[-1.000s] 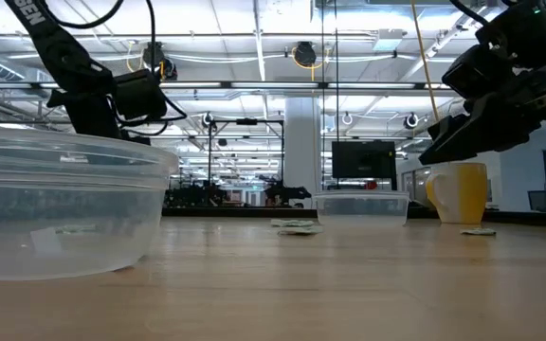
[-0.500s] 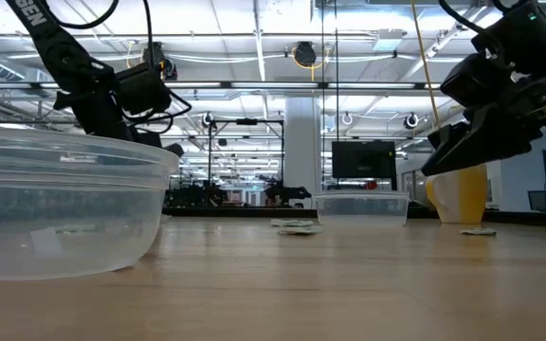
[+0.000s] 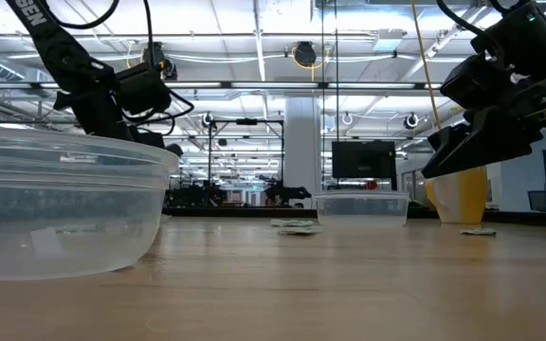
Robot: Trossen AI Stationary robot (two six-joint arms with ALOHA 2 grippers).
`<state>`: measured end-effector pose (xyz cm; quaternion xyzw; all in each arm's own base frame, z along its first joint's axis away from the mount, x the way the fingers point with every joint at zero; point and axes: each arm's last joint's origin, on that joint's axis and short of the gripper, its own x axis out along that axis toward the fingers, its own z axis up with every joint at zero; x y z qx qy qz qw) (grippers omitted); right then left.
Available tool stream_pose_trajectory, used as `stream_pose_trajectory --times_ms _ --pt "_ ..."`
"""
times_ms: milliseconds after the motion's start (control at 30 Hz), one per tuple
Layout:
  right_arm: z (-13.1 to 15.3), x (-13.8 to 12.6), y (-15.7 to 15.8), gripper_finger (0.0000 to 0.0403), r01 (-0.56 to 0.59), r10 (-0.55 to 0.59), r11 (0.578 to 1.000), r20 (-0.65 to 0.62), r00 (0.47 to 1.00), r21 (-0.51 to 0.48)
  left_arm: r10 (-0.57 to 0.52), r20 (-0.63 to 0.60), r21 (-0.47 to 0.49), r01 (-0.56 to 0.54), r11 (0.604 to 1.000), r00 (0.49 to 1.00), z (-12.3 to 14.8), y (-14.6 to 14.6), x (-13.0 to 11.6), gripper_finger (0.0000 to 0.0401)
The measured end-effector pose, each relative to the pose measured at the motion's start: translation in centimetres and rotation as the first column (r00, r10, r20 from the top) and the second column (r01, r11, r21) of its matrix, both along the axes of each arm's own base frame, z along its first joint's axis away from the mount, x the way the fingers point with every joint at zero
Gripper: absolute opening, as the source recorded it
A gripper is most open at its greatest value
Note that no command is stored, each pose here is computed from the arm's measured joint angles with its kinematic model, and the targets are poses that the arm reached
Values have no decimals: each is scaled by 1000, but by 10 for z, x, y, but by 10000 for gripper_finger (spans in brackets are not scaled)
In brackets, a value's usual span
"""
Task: Pick and place Stevia / Truvia into bins
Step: Put the stevia packet into the transparent container
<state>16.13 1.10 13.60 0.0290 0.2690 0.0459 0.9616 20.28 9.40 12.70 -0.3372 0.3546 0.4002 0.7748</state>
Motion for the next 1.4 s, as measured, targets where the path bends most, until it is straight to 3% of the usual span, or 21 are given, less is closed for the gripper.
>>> stream_pose_trajectory --times_ms 400,833,1233,1400 --pt "0 0 0 144 -10 10 1000 2 1000 -18 2 7 -9 -2 1000 1000 0 -1 0 133" --pt "1 0 0 144 -11 11 1000 10 1000 -18 -106 -35 17 107 994 994 -6 3 3 133" --pt "2 1 0 144 -11 11 1000 26 1000 -17 -126 -35 8 126 992 991 -15 7 7 132" --pt "2 1 0 144 -11 11 1000 26 1000 -17 -109 -36 8 109 994 993 -15 7 6 98"
